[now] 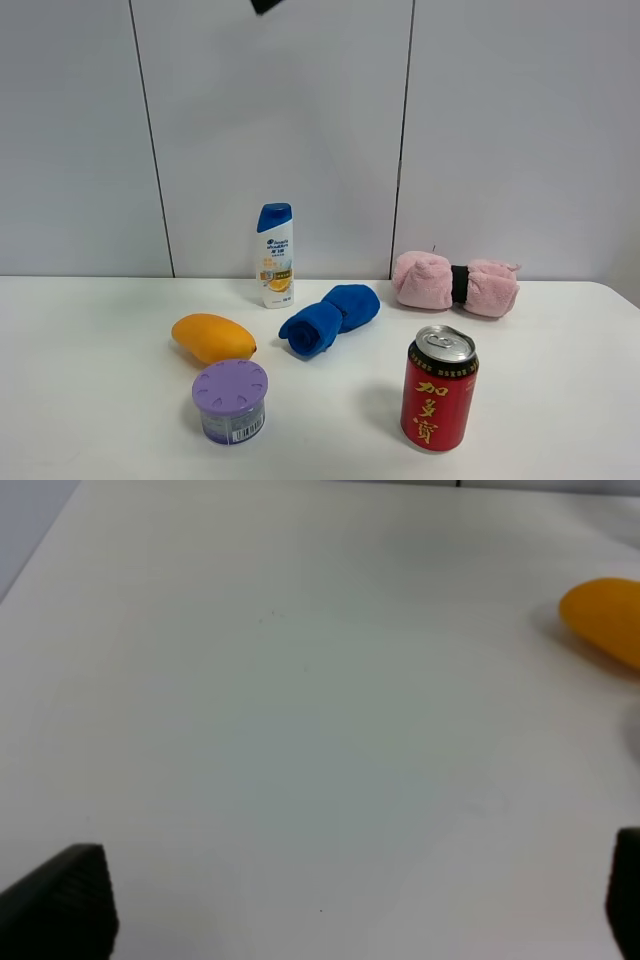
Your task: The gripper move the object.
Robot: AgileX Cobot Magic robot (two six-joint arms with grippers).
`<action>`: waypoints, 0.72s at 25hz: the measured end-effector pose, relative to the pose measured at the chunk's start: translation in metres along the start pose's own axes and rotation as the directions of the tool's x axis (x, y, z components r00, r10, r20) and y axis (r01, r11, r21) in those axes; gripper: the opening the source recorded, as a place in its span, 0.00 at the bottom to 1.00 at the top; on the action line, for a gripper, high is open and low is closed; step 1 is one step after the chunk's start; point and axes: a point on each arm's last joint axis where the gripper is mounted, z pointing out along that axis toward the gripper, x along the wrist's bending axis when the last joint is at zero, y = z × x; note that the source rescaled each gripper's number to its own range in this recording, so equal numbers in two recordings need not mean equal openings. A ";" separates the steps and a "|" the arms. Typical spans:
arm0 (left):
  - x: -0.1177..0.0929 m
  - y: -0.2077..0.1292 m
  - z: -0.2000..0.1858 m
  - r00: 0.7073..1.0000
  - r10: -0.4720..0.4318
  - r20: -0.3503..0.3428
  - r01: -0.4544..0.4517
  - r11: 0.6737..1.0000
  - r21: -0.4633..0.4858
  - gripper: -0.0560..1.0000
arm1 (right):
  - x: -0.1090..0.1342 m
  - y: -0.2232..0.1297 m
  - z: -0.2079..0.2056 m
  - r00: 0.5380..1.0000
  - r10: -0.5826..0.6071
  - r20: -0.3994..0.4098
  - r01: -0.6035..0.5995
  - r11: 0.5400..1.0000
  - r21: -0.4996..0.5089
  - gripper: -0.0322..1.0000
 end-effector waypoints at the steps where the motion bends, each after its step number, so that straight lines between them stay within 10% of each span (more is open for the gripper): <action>1: 0.000 0.000 0.000 1.000 0.000 0.000 0.000 1.000 0.000 1.00 | 0.001 0.004 -0.013 1.000 -0.010 0.010 0.010 1.000 -0.010 0.59; 18: 0.000 0.000 0.000 1.000 0.000 0.000 0.000 1.000 0.000 1.00 | 0.004 0.006 -0.098 0.995 -0.046 0.088 0.040 0.997 0.069 0.57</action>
